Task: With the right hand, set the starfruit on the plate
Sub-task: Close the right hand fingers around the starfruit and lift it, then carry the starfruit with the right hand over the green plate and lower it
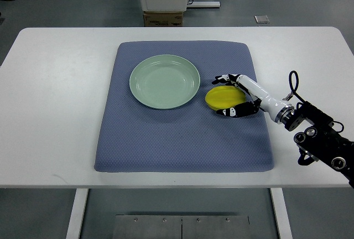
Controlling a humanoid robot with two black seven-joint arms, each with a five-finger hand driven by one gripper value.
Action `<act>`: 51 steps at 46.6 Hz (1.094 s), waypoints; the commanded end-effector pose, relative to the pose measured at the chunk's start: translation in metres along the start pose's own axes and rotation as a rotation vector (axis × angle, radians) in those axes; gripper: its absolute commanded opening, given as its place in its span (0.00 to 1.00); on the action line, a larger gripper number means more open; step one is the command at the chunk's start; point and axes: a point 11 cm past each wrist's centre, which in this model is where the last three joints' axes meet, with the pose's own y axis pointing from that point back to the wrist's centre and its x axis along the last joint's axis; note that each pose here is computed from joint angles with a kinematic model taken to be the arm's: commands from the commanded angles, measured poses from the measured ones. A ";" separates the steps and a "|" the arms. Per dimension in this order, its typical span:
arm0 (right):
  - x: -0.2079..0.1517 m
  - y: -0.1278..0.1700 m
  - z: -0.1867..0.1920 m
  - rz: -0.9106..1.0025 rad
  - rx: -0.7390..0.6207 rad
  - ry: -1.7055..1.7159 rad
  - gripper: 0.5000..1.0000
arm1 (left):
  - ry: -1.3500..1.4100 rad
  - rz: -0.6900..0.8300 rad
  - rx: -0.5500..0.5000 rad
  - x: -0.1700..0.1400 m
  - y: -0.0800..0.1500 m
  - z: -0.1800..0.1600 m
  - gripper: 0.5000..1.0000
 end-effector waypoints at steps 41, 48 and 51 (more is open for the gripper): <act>0.040 -0.019 -0.031 0.097 0.057 -0.030 0.00 | 0.000 -0.001 0.000 0.000 0.000 0.000 1.00; 0.051 -0.029 -0.046 0.110 0.063 -0.029 0.00 | 0.000 -0.001 0.000 0.000 0.000 0.000 1.00; 0.052 -0.035 -0.053 0.111 0.065 -0.038 0.00 | 0.000 0.000 0.000 0.000 0.000 0.000 1.00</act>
